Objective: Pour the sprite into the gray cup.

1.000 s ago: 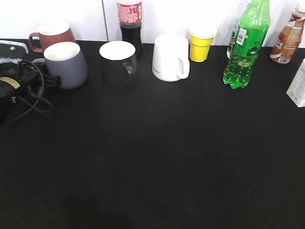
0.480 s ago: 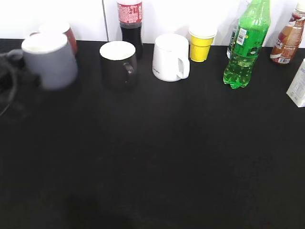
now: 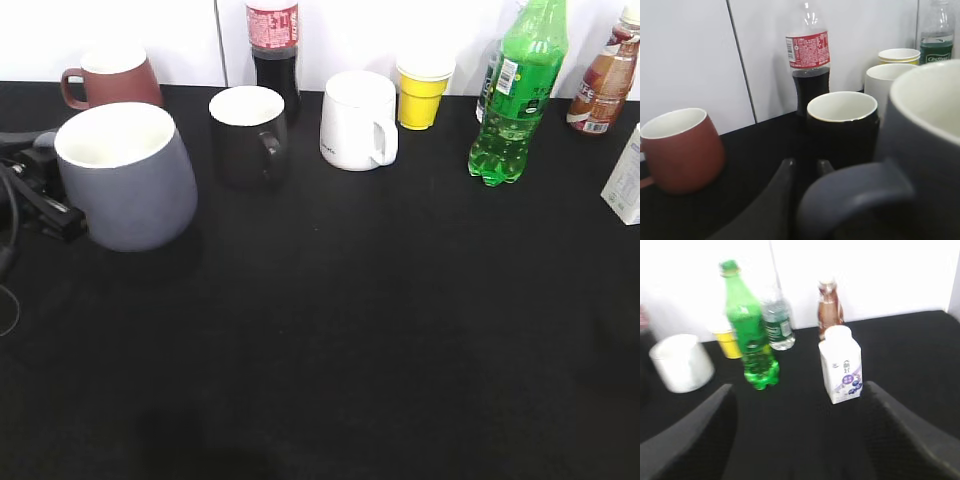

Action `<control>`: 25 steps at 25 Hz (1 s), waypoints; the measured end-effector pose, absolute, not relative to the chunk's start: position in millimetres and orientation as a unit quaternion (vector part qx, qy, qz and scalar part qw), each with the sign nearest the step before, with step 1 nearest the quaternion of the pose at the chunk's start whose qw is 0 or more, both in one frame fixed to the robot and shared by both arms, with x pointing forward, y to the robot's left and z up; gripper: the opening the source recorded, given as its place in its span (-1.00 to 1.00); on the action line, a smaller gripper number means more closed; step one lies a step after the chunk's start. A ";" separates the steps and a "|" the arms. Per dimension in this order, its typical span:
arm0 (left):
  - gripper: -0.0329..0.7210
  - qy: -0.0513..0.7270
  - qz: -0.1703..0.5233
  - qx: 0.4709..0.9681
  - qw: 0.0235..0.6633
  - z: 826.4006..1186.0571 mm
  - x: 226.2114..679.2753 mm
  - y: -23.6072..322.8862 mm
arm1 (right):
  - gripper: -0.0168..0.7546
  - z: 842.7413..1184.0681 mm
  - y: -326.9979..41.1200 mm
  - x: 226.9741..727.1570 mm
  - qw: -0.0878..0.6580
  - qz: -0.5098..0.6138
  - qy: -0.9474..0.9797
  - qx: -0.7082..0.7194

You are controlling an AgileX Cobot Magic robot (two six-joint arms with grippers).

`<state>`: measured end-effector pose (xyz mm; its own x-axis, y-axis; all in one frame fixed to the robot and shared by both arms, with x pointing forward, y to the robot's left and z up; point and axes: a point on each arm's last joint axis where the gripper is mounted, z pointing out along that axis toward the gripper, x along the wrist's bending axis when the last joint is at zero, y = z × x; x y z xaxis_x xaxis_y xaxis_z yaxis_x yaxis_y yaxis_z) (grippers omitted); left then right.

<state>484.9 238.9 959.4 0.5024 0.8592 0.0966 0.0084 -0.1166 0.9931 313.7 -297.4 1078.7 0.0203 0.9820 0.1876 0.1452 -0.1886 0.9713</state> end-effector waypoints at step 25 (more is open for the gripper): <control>-0.69 0.335 0.352 0.657 0.577 954.5 484.7 236.6 | 0.73 909.8 -194.0 590.3 0.471 0.462 0.509 0.552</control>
